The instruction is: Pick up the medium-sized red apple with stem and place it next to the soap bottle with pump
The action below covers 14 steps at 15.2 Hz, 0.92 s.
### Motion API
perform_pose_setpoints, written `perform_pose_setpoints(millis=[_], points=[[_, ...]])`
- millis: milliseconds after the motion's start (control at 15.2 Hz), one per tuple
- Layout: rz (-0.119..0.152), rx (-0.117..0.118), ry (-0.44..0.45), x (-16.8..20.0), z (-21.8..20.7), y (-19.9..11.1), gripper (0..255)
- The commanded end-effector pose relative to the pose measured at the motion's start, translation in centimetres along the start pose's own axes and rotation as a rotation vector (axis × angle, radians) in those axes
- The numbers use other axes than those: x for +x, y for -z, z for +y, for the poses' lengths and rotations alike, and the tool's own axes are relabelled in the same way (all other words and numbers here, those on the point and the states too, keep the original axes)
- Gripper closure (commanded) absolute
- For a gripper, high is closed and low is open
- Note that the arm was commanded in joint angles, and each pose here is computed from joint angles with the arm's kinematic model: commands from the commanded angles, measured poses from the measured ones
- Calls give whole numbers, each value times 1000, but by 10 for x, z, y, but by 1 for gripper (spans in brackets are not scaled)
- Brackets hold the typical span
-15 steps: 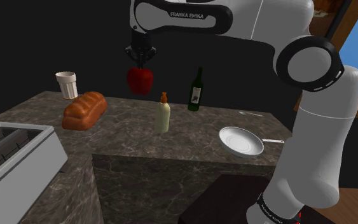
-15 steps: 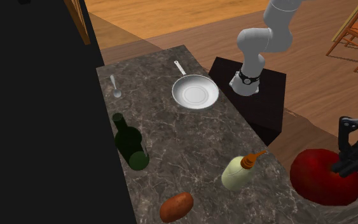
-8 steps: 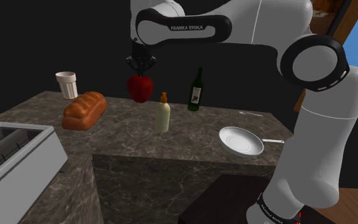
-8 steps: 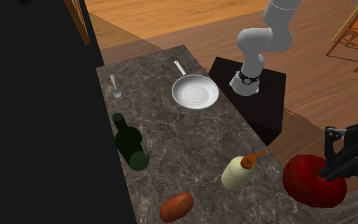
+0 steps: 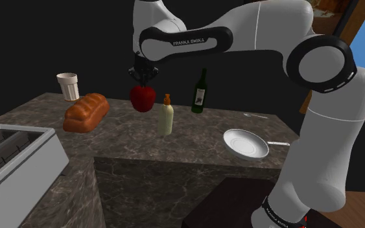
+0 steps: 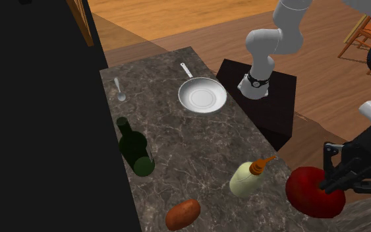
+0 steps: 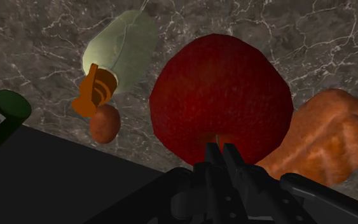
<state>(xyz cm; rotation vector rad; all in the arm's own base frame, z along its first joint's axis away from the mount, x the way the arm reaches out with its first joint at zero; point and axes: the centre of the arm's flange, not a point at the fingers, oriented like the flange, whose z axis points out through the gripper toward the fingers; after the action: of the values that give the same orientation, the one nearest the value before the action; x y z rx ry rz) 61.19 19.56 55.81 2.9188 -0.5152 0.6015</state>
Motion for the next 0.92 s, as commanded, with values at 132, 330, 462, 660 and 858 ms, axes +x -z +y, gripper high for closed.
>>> perform_pose_setpoints(millis=[132,330,462,660,858], points=[[1,1,0,-9,0,-19,255],[1,1,0,-16,-1,-33,255],[1,1,0,-20,-1,-43,255],[1,1,0,-26,-2,-58,255],[1,1,0,-33,-3,-72,255]])
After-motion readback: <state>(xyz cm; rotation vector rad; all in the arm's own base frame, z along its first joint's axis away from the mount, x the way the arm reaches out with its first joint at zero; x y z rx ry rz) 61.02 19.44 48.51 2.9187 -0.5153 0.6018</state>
